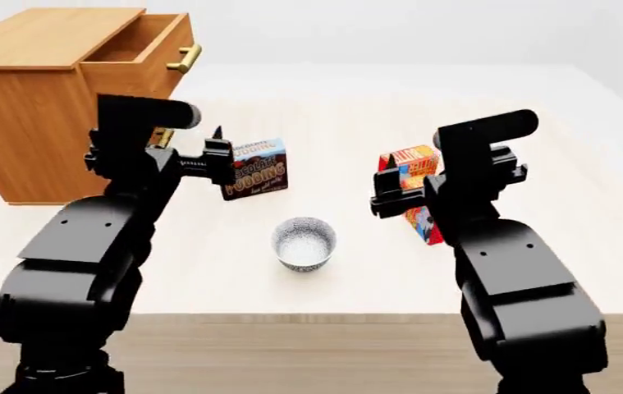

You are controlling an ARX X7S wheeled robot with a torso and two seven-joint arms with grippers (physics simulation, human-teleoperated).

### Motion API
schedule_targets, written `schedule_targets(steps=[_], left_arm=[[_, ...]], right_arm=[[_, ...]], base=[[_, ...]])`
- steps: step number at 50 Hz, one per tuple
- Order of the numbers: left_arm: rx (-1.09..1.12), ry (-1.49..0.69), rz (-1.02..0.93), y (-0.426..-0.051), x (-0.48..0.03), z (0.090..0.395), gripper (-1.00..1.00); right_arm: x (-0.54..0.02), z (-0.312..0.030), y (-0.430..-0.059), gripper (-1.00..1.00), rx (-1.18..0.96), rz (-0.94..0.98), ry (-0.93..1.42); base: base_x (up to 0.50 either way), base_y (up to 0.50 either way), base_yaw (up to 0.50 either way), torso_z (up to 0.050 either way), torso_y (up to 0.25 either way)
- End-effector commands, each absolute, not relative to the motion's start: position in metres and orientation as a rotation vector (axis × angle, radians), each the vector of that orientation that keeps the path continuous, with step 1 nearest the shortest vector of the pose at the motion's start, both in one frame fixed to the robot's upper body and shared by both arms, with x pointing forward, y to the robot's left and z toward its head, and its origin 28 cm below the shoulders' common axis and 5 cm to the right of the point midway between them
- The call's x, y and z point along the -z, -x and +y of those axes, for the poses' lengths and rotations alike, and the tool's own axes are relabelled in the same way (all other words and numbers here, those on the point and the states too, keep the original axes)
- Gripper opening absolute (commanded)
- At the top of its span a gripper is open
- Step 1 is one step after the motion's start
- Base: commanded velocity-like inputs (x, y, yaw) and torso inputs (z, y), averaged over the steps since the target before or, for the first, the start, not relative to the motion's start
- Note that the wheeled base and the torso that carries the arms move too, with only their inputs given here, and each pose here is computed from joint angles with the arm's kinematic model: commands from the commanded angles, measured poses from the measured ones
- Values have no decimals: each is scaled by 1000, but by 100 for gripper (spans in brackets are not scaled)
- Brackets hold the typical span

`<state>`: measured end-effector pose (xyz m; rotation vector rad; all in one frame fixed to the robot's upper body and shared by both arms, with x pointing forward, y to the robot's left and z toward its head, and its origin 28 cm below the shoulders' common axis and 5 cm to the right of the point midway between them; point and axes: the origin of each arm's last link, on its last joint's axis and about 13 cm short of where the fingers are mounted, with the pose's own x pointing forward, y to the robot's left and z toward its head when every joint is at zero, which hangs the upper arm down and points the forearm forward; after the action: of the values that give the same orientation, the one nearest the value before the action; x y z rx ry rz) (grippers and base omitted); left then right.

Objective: Put the bowl in the top drawer of the cabinet.

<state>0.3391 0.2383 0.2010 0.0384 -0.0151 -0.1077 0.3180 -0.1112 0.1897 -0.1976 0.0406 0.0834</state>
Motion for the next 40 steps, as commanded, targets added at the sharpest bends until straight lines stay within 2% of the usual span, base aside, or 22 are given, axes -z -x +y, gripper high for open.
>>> schedule_targets(steps=[1,11,19,28,40], left_arm=[[115,-31,-31,-356,-269,243,100],[65,4,-72,-359,-323,249,100],[36,-22,-41,-357,-344,258,100],[28,-36,-60,-358,-356,255,100],[24,-43,-14,-364,-363,257,100]], right_arm=[[-235,-117,-336,100,-68,67,185],[-250,-115,-335,100,-67,17,186],[-238,-114,-337,100,-72,27,206],[-235,-111,-334,100,-50,21,265],[-233,-109,-334,100,-95,39,229]], base=[[0,0,0,50,31],[0,0,0,48,55],[0,12,0,4,2],[145,472,0,0,0],[424,313,0,0,0]])
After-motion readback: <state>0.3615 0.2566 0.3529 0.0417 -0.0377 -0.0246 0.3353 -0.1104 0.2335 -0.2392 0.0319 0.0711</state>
